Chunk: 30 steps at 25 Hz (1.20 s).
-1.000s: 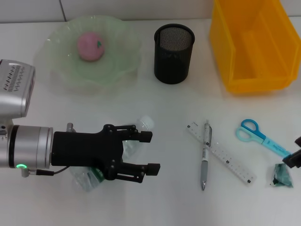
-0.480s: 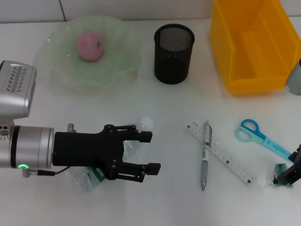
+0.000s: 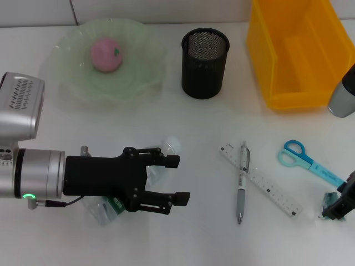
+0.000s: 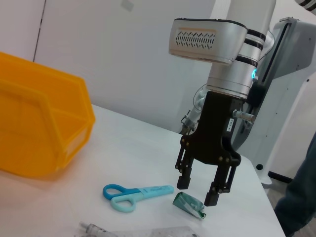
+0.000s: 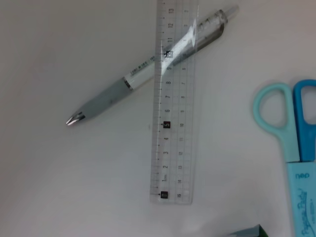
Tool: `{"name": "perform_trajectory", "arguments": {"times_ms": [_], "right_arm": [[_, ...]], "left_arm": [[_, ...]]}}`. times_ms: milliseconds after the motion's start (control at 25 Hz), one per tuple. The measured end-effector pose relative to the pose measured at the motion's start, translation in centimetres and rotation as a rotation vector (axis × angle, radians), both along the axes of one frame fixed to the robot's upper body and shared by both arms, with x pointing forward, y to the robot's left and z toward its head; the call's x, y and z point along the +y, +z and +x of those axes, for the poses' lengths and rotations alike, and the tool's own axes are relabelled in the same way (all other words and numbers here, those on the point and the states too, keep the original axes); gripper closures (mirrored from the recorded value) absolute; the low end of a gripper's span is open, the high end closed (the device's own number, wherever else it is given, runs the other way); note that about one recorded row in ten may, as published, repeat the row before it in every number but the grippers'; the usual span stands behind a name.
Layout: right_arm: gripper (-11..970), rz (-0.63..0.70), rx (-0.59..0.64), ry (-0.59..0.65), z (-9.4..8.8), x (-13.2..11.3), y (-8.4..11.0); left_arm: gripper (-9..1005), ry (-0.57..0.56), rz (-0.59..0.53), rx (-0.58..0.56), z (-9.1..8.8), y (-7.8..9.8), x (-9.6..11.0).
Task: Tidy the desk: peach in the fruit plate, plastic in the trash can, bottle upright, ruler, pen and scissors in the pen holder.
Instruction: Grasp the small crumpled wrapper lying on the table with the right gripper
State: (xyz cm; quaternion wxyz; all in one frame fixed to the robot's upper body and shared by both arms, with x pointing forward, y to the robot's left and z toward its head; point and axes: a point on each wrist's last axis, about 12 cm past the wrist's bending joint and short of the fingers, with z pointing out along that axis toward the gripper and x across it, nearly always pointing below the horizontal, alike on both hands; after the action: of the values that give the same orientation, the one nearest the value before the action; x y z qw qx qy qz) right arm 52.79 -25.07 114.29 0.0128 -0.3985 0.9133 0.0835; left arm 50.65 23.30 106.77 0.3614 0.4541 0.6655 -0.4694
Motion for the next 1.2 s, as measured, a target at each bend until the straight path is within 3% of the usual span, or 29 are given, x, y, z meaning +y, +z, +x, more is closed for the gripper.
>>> {"name": "perform_trajectory", "arguments": {"times_ms": [1200], "right_arm": [[328,-0.038,0.003,0.042,0.1,1.4,-1.0]], "left_arm": [[174,0.000,0.003,0.008,-0.2,-0.6,-0.1]]}}
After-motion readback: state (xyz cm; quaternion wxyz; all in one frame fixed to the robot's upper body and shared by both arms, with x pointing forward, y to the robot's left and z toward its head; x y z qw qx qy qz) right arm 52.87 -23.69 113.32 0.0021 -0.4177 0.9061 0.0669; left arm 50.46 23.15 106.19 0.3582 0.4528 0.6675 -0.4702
